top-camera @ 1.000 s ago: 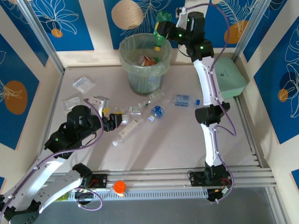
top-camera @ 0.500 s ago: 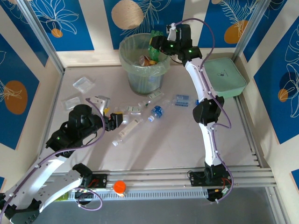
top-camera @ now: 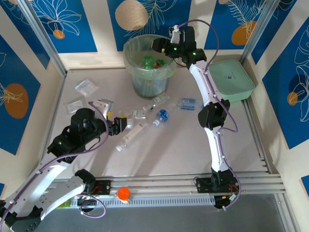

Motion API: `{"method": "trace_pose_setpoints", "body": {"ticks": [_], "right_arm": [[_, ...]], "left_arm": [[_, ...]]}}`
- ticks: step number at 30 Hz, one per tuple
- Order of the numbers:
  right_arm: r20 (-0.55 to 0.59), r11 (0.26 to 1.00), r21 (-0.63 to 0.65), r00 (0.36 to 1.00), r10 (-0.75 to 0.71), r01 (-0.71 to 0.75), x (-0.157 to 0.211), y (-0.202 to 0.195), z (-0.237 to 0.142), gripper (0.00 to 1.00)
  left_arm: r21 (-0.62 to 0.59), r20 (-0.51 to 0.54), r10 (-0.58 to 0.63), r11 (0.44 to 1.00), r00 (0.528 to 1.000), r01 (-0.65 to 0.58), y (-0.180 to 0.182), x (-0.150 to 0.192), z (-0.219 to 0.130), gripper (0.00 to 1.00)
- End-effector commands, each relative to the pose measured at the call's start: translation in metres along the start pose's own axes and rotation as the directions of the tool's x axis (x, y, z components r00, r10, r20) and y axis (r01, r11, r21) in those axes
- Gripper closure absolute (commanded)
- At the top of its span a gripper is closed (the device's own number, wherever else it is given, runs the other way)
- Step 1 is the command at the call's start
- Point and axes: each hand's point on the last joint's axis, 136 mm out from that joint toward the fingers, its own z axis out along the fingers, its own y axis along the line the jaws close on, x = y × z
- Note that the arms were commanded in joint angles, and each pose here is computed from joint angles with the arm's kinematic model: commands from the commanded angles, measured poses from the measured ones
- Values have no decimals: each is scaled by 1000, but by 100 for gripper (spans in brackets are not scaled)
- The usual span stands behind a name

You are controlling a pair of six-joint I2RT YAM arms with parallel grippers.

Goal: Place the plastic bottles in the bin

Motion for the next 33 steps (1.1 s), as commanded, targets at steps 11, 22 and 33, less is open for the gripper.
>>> {"method": "trace_pose_setpoints", "body": {"ticks": [11,22,33], "right_arm": [[77,996,-29,993,-84,86,-36,50,-59,41],[22,981,56,982,-186,184,-13,102,-147,53],[-8,976,172,991,-137,136,99,88,-239,53]], "left_arm": [[-30,29,20,999,999,-19,6,-7,-2,23],[-5,-77,-35,999,996,35,-2,-4,-7,23],[34,-388,27,999,921,-14,-24,36,27,25]]}}
